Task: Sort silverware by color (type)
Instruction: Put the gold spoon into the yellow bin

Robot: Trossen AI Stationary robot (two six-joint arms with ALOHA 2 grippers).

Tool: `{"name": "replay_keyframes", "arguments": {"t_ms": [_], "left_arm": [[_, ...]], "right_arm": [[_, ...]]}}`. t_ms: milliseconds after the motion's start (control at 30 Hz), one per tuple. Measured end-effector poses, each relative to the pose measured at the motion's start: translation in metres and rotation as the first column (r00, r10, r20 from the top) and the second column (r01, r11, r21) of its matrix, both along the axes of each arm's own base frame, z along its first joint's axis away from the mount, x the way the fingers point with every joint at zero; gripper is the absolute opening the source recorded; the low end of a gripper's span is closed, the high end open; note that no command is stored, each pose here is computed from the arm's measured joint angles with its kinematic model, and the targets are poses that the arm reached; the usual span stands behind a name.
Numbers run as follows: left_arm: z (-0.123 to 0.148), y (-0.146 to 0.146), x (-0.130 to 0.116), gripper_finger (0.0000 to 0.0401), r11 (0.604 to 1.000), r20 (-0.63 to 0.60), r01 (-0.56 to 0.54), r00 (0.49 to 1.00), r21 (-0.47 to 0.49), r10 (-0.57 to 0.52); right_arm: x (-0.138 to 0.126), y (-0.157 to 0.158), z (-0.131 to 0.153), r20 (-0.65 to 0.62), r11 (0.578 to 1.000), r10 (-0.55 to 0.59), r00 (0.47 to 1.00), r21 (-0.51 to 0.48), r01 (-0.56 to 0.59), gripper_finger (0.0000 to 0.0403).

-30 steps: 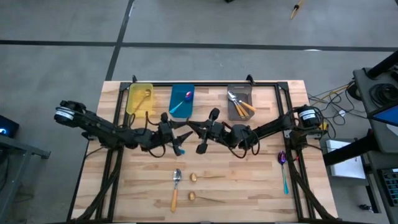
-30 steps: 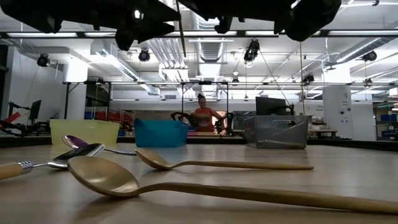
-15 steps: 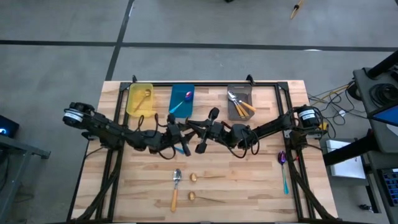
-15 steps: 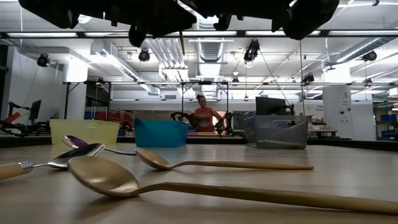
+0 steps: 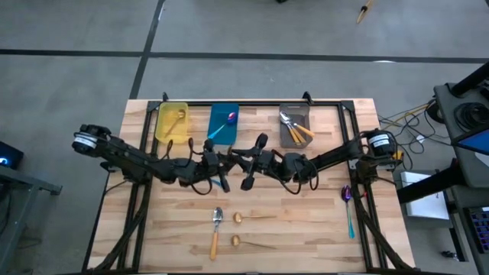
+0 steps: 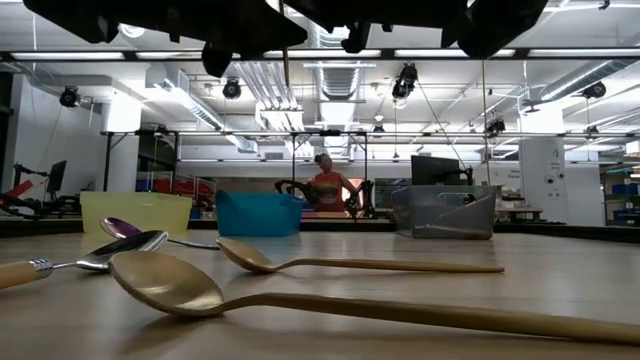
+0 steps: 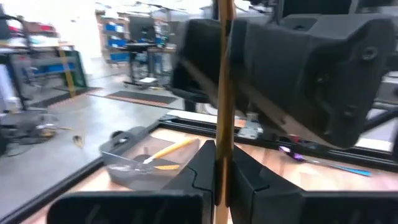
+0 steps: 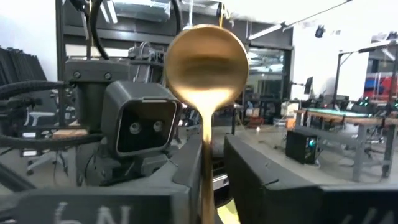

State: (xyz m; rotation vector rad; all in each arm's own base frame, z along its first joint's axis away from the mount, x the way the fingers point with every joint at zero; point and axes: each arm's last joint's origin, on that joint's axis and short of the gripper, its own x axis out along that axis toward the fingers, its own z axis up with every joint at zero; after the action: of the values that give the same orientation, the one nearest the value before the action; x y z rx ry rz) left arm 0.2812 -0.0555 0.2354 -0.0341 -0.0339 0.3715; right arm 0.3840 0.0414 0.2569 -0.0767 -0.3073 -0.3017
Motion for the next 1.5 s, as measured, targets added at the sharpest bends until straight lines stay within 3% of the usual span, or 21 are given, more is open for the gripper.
{"name": "replay_keyframes", "arguments": {"t_ms": [367, 567, 733, 1033, 1500], "left_arm": [[0.011, 0.000, -0.020, 0.0001, 0.977, -0.128, 0.212, 0.968, -0.038, -0.215], [0.017, -0.004, -0.028, 0.0001, 0.886, -0.116, 0.443, 0.881, -0.140, -0.459], [0.016, -0.009, -0.029, 0.0001, 0.803, -0.100, 0.562, 0.803, -0.200, -0.587], [0.007, -0.011, -0.026, 0.0000, 0.784, -0.127, 0.577, 0.781, -0.230, -0.612], [-0.001, -0.010, -0.031, 0.0000, 0.773, -0.220, 0.573, 0.745, -0.272, -0.630]], "right_arm": [[-0.008, 0.001, 0.013, -0.165, 0.991, 0.121, 0.979, 0.079, -0.109, 0.0144], [-0.011, 0.006, 0.033, -0.345, 0.964, 0.259, 0.902, 0.032, -0.265, 0.0166], [-0.007, 0.010, 0.046, -0.419, 0.924, 0.336, 0.843, -0.025, -0.381, 0.0171], [-0.004, 0.011, 0.060, -0.454, 0.906, 0.351, 0.819, -0.057, -0.420, 0.0171], [-0.009, 0.012, 0.082, -0.685, 0.894, 0.323, 0.653, -0.006, -0.448, 0.0171]]}}
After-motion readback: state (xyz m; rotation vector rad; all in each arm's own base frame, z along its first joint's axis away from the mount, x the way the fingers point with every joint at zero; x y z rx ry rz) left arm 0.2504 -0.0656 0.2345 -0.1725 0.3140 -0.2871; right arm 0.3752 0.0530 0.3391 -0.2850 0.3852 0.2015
